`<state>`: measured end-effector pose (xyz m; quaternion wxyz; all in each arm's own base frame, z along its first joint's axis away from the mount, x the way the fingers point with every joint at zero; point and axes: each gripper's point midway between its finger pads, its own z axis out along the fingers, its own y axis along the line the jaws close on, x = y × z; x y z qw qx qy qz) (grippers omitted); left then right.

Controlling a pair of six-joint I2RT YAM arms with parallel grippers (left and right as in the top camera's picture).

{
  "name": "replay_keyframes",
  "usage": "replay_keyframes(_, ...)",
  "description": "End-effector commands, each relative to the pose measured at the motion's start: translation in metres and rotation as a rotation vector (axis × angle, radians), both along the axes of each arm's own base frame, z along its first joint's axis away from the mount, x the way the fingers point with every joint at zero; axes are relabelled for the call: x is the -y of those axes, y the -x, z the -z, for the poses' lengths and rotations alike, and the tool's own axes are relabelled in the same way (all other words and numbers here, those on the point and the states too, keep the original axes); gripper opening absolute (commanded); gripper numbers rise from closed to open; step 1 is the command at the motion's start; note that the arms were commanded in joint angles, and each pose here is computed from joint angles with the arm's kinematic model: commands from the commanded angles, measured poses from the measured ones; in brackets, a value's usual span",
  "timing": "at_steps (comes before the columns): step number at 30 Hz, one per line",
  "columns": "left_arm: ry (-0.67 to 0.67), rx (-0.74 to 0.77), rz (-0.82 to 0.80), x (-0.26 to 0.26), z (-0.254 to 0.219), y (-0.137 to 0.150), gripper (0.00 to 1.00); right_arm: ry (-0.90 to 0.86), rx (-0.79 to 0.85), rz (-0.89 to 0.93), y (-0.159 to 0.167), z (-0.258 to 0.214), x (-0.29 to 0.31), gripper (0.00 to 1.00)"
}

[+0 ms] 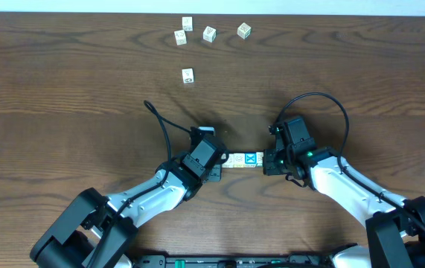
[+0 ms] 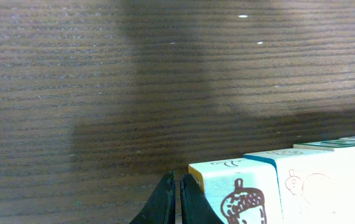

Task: Lift 5 blocks

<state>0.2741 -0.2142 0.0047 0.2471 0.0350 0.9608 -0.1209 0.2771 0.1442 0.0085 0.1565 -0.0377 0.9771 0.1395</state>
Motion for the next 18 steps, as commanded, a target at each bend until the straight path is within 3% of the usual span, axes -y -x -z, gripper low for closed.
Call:
replay_keyframes(1,0.130,-0.001,0.074,0.033,-0.019,0.005,0.07,-0.202,-0.028,-0.168,0.020,-0.021,-0.052,0.01)
replay_keyframes(18,0.161,0.039,0.079,0.035,-0.037,0.001,0.06,-0.232,0.050,-0.176,0.008,-0.046,-0.058,0.01)
